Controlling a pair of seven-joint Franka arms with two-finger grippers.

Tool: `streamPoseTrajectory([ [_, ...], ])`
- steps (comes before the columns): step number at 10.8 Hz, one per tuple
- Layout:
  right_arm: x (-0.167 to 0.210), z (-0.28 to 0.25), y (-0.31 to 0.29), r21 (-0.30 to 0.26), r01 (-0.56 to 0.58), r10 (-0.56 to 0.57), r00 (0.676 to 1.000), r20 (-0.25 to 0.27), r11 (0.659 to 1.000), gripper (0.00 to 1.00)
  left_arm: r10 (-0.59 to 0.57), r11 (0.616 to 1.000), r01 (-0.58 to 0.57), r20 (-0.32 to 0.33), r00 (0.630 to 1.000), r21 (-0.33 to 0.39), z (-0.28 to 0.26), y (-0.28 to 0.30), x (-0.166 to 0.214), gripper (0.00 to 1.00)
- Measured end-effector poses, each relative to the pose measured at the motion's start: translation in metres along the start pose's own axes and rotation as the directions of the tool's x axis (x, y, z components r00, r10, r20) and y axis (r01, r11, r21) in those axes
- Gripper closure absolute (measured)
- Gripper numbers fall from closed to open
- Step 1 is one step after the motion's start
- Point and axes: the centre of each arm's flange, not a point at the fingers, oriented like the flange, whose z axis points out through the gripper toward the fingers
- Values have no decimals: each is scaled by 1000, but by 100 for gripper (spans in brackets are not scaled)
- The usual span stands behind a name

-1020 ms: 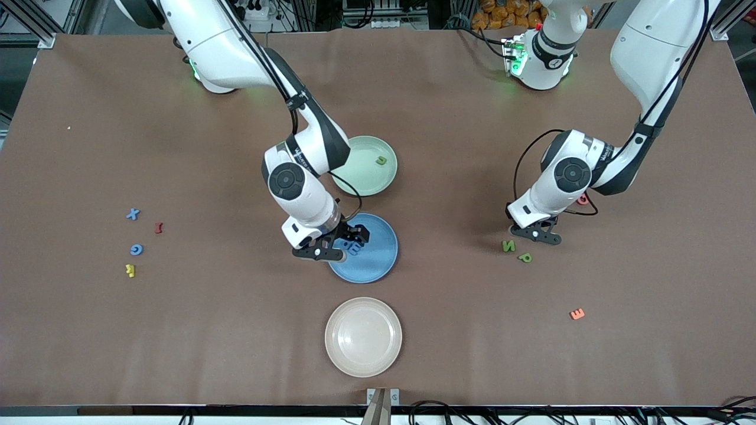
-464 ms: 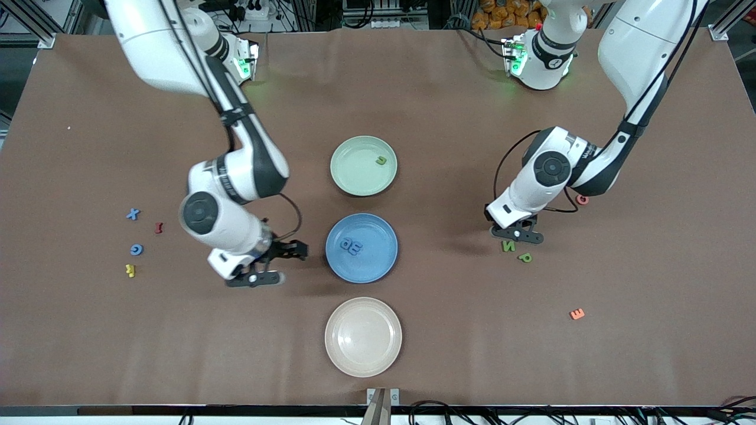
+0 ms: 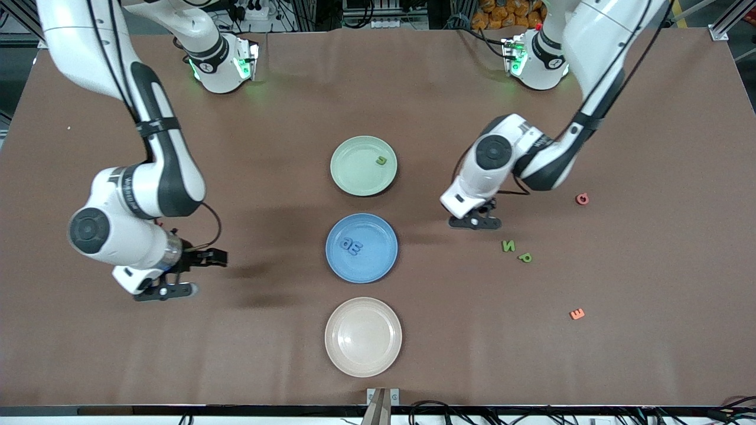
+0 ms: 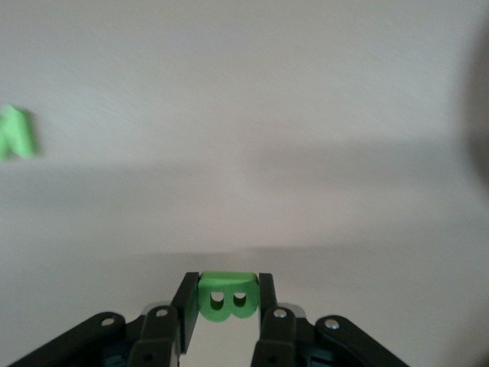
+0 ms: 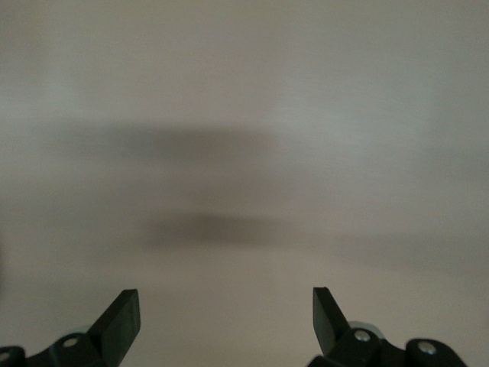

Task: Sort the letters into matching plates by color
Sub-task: 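Place the B on the green plate while the right gripper returns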

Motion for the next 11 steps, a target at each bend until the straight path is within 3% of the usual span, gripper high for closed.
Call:
streamPoseTrajectory([
  [6,-26,14,155,-92,-100,105,993,47,991,0,-110,994,110,3,994,-22,-6,137,-94,64],
  [11,-50,32,234,-77,-177,175,984,-29,981,0,-154,987,156,32,987,-45,-16,199,-142,64],
])
